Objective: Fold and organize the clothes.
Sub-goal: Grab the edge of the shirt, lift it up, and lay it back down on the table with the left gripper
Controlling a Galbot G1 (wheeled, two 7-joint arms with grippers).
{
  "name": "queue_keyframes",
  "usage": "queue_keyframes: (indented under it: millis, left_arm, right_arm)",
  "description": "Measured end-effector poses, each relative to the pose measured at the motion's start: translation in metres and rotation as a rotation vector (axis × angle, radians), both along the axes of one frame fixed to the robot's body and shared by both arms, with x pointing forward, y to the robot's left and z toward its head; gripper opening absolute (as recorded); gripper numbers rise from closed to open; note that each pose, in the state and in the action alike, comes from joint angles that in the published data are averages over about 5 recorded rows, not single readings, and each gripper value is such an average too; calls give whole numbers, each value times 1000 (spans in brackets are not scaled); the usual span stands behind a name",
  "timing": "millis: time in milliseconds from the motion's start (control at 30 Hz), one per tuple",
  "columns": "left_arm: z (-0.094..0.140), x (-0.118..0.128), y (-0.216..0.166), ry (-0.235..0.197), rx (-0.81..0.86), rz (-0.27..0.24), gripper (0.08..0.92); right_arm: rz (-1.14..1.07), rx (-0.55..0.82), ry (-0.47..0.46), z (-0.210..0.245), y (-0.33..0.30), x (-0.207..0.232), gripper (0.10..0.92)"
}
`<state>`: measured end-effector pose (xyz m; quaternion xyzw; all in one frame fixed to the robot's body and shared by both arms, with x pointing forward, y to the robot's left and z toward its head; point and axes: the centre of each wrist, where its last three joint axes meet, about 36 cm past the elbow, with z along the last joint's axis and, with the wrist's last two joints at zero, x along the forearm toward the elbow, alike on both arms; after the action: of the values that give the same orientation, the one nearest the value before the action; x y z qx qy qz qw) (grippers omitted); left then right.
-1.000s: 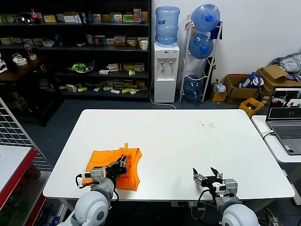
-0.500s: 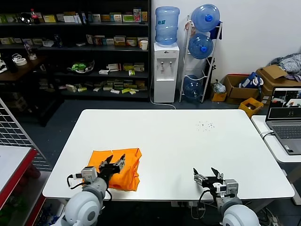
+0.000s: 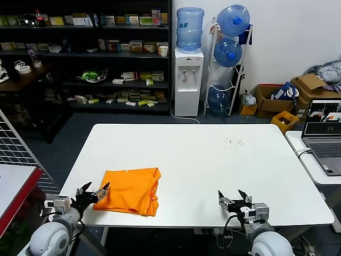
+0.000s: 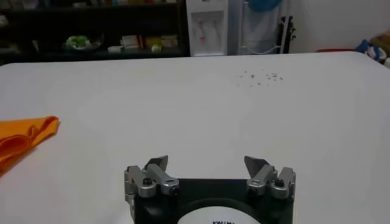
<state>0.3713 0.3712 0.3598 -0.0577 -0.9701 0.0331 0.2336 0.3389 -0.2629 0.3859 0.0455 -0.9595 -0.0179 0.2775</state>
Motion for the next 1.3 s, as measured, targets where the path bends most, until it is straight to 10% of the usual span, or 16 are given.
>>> queue_keyframes:
  millis: [633,1300]
  left_arm:
    - [-22,2,23,22,-24,-23,807]
    - [-31,5,8,37,-69,-18,247]
  right_arm:
    - [-1,1,5,-1,0,-1,823]
    - [-1,0,8,-1,0,-1,823]
